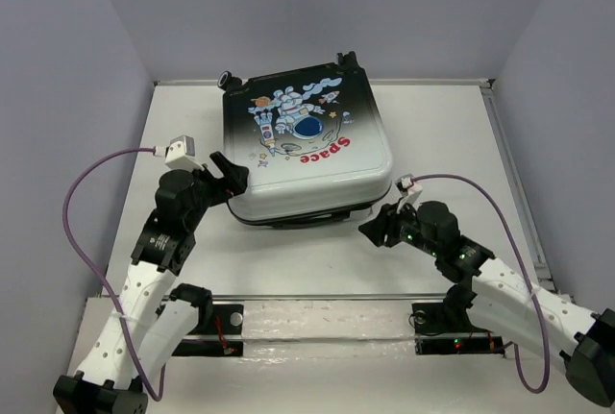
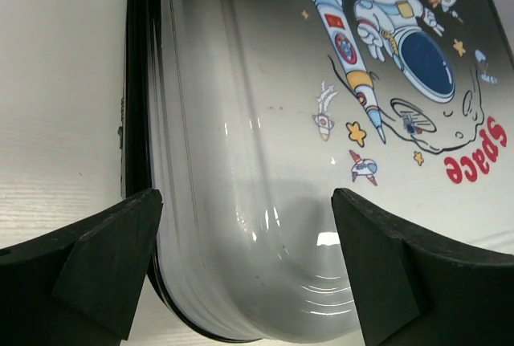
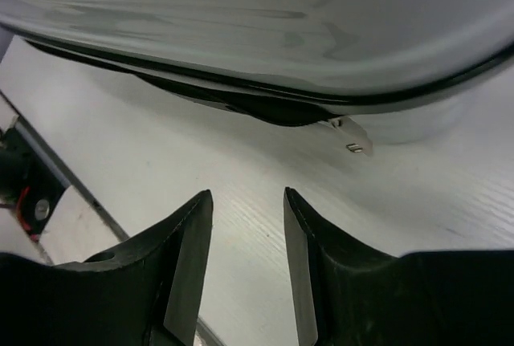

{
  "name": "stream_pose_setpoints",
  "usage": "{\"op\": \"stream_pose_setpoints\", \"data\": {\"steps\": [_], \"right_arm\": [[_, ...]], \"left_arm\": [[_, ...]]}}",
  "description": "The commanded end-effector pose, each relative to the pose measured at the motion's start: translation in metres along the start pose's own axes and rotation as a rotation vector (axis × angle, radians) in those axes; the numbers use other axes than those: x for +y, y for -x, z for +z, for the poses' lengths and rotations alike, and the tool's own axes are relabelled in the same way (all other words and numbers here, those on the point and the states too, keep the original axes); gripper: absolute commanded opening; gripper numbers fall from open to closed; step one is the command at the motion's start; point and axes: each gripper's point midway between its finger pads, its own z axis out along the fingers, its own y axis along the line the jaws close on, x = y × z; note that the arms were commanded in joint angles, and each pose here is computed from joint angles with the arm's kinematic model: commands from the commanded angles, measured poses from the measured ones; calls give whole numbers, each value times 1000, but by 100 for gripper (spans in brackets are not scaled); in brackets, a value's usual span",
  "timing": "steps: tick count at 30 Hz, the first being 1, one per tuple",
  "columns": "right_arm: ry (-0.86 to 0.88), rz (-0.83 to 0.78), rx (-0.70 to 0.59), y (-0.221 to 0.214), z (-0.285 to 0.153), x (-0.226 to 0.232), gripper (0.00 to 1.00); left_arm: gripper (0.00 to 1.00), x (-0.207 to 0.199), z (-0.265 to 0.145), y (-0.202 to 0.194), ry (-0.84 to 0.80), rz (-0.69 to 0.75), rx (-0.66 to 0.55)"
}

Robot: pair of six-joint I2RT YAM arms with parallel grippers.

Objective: Pack the luggage

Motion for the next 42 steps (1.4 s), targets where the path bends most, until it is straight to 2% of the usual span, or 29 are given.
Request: {"op": "stream_pose_setpoints", "data": {"steps": [1, 5, 12, 16, 21, 22, 23, 24, 25, 27, 30, 31, 37, 42], "right_arm": [[-126, 15, -186, 34, 0, -20, 47], [-243, 9, -198, 33, 7, -44, 50], [-271, -74, -249, 55, 21, -47, 50], [-222, -112, -269, 62, 29, -39, 48], [-138, -131, -290, 63, 41, -27, 35], [-121, -135, -269, 57, 46, -26, 28], [-93, -130, -290, 61, 48, -21, 25], [-76, -123, -280, 56, 49, -20, 14], [-52, -105, -301, 59, 49, -15, 8], [-11, -89, -299, 56, 47, -4, 7], [14, -87, -223, 40, 53, 19, 7], [40, -102, -162, 31, 56, 41, 7], [-7, -160, 58, -20, 78, 89, 7], [124, -182, 107, -50, 107, 166, 7]], "left_arm": [[99, -17, -5, -1, -109, -7, 44], [99, -24, -5, -8, -141, -47, 97], [99, -31, -5, -19, -183, -67, 149], [99, -38, -6, -19, -218, -84, 152], [99, -48, -4, -24, -278, -109, 178], [99, -48, -3, -26, -285, -114, 184], [99, -49, -2, -27, -291, -120, 191], [99, -51, -1, -28, -304, -128, 194], [99, -52, -1, -30, -311, -133, 198], [99, -57, -1, -30, -339, -143, 202], [99, -66, 0, -29, -379, -157, 204], [99, -69, -1, -27, -390, -162, 200], [99, -95, -2, -28, -454, -173, 201], [99, -112, -1, -34, -488, -192, 220]]}}
